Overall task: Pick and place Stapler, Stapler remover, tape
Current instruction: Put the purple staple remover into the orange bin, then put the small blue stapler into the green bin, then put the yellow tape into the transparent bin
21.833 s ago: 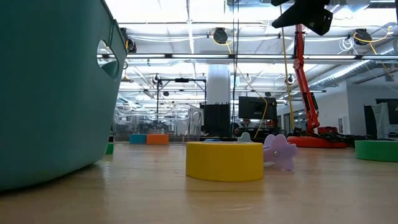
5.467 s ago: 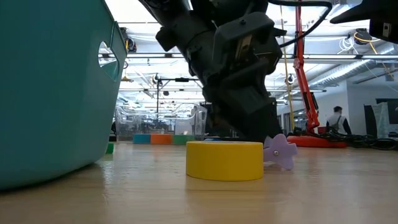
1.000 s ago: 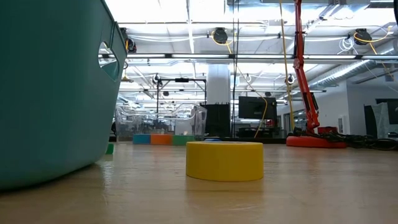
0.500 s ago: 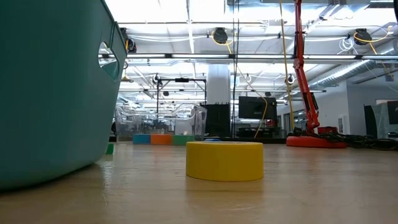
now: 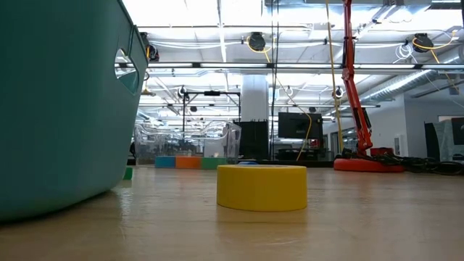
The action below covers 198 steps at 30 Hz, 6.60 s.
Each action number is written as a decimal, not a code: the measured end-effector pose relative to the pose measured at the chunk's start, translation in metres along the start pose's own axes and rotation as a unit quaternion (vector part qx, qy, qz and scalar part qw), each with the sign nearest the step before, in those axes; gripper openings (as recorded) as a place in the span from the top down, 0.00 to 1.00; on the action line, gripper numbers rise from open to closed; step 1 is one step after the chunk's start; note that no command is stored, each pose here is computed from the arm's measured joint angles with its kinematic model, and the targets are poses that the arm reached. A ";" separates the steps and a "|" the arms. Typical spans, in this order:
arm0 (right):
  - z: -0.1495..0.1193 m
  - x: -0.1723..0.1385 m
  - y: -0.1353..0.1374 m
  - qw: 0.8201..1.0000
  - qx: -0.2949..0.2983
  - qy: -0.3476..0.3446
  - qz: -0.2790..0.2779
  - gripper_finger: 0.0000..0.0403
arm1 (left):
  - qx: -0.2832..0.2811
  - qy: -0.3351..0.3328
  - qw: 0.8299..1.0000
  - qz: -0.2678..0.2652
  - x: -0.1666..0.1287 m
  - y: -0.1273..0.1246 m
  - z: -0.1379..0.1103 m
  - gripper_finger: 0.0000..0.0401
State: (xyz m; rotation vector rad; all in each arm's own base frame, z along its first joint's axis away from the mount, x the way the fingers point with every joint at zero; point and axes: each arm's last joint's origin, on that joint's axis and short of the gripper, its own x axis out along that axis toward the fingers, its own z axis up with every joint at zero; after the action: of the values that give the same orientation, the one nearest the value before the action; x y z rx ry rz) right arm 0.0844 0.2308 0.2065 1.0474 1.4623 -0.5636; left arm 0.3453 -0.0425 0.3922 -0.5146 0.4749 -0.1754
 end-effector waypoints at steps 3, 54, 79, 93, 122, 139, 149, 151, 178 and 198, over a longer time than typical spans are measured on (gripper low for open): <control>-0.001 0.004 0.000 1.000 -0.001 0.006 -0.014 1.00 | 0.000 0.000 1.000 0.000 0.000 0.000 0.000 0.68; 0.131 -0.080 0.064 0.898 -0.050 -0.371 0.230 0.68 | 0.030 0.284 0.929 0.236 0.108 0.082 -0.123 0.68; 0.139 -0.056 0.046 0.930 -0.019 -0.326 0.168 0.68 | 0.019 0.277 0.939 0.203 0.159 0.072 -0.167 0.29; 0.139 -0.056 0.047 0.928 -0.019 -0.327 0.175 0.68 | 0.031 0.276 0.937 0.210 0.166 0.077 -0.174 0.40; 0.140 -0.057 0.049 0.922 -0.041 -0.343 0.176 0.68 | 0.022 0.318 0.924 0.213 0.158 0.088 -0.172 0.84; 0.145 -0.036 0.044 0.918 -0.032 -0.339 0.202 0.68 | -0.020 0.278 0.942 0.186 0.036 -0.051 -0.176 0.84; 0.151 -0.038 0.047 0.918 -0.041 -0.337 0.205 0.68 | -0.129 0.259 0.946 0.147 0.051 -0.042 -0.256 0.84; 0.151 -0.039 0.047 0.917 -0.045 -0.338 0.207 0.68 | -0.140 0.271 0.939 0.159 0.047 -0.040 -0.270 0.84; 0.160 -0.050 0.063 0.888 -0.067 -0.362 0.276 0.68 | -0.164 0.228 0.943 0.177 -0.010 -0.038 -0.249 0.45; 0.205 0.023 0.155 0.949 -0.200 -0.191 0.153 0.67 | -0.052 0.108 0.972 0.202 -0.043 -0.039 -0.134 0.71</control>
State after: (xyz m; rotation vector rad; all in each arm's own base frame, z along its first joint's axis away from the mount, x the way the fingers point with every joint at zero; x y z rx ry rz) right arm 0.3247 0.1406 0.1803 0.7676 0.9908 -0.2135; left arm 0.2419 -0.1223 0.3266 -0.4929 0.7941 0.1870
